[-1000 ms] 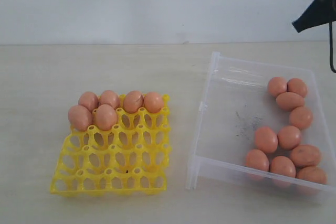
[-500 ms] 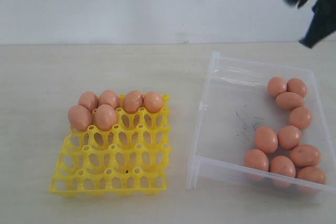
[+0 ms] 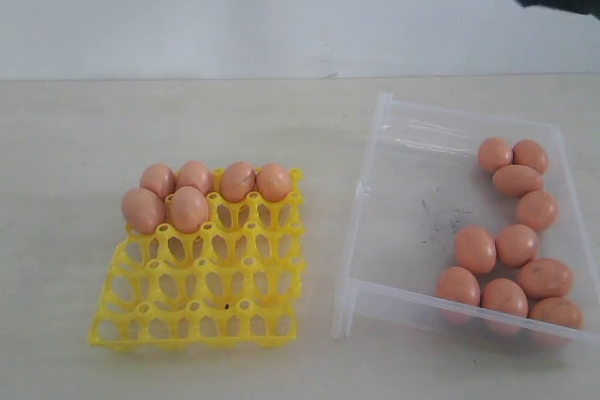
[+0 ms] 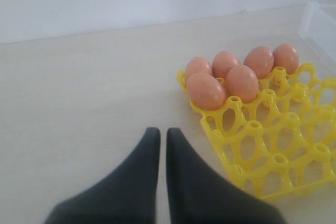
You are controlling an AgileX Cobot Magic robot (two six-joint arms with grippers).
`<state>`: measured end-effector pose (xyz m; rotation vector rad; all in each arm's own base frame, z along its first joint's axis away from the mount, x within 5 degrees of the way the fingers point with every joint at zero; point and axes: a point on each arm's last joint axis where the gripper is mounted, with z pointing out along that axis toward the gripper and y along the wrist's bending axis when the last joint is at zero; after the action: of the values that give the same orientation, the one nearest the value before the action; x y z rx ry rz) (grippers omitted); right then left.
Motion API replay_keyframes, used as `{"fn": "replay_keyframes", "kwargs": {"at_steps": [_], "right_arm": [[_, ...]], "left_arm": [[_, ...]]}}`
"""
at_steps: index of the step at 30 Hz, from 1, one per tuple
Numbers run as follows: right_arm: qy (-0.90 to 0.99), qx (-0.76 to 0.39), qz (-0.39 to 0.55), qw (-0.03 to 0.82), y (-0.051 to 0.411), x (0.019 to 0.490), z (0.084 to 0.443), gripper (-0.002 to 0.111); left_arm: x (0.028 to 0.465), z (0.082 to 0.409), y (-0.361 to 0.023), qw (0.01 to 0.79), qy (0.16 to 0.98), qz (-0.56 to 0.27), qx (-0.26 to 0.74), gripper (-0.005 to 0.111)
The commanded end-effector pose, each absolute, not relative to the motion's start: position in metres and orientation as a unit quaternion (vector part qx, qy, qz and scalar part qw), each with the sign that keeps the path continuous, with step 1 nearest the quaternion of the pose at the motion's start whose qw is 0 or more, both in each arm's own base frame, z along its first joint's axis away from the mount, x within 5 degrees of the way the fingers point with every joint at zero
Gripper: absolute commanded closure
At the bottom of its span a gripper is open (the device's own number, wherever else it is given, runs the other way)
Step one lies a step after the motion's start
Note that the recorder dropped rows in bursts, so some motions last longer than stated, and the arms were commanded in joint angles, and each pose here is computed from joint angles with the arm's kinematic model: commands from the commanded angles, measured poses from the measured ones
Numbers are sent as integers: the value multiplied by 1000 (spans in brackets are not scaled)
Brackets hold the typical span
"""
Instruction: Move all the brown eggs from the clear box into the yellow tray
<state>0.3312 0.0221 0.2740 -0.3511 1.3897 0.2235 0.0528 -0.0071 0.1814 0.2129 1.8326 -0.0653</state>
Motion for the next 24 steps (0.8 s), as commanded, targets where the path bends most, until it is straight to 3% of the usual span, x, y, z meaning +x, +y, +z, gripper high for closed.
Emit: {"fn": "replay_keyframes", "kwargs": {"at_steps": [1,4,8,12,15,22,24], "right_arm": [[711,-220,-10,668,23,348,263,108],[771,-144,28,620,18,367,265,108],[817,-213,29,535,22,376,251,108],[805,-274,199,487,34,368,248,108],[810,-218,274,470,31,369,251,108],[868,38,236,435,-23,377,241,108],[872,59,227,430,-38,372,234,108]], "left_arm": [[53,181,-7,605,791,-32,92,103],[53,181,-7,605,791,-32,92,103],[53,181,-7,605,791,-32,92,103],[53,181,-7,605,791,-32,92,103],[53,181,-7,605,791,-32,92,103],[53,181,-7,605,791,-32,92,103],[53,181,-7,605,791,-32,92,103]]}}
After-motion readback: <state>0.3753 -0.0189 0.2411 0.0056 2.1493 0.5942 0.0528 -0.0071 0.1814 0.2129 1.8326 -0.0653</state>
